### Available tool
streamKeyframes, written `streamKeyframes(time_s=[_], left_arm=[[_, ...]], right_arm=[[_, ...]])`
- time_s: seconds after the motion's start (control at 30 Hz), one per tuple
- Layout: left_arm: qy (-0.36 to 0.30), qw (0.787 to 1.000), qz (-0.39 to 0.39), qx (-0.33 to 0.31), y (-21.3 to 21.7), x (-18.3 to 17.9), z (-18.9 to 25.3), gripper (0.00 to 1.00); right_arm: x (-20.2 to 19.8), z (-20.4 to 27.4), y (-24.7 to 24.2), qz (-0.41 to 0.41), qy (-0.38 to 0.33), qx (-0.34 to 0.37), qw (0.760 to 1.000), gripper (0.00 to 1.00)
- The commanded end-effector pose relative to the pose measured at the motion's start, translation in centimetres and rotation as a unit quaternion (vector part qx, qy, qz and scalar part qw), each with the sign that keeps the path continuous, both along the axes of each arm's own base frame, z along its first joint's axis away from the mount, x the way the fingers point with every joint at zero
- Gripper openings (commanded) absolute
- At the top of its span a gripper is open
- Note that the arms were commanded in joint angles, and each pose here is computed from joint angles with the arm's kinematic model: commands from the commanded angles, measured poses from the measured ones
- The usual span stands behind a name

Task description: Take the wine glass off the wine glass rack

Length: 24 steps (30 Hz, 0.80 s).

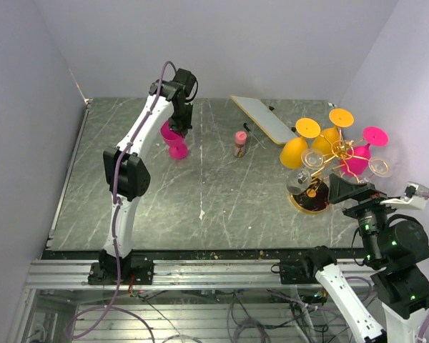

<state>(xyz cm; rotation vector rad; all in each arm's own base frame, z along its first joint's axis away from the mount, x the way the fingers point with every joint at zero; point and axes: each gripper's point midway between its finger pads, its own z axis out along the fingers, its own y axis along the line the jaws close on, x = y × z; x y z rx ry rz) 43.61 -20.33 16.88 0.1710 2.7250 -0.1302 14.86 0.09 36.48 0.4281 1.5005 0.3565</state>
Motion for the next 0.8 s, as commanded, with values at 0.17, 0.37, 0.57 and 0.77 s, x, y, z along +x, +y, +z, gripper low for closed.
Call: streamKeyframes(time_s=[0.17, 0.37, 0.57, 0.77], left_arm=[[0.023, 0.999, -0.016, 0.021, 0.6, -0.2, -2.2, 0.07], [0.011, 0.999, -0.011, 0.04, 1.5, 0.1, -2.0, 0.21], [0.01, 0.999, -0.008, 0.039, 1.6, 0.4, -2.4, 0.24], [-0.025, 0.999, 0.005, 0.03, 1.8, 0.8, -0.4, 0.39]], right_arm=[[0.0, -0.2, 0.1, 0.003, 0.0, -0.009, 1.0, 1.0], [0.0, -0.9, 1.3, 0.038, 0.015, -0.02, 0.999, 1.0], [-0.3, -0.6, 1.4, 0.045, 0.041, -0.023, 0.998, 1.0], [0.7, -1.7, 1.4, 0.031, 0.063, -0.011, 0.998, 1.0]])
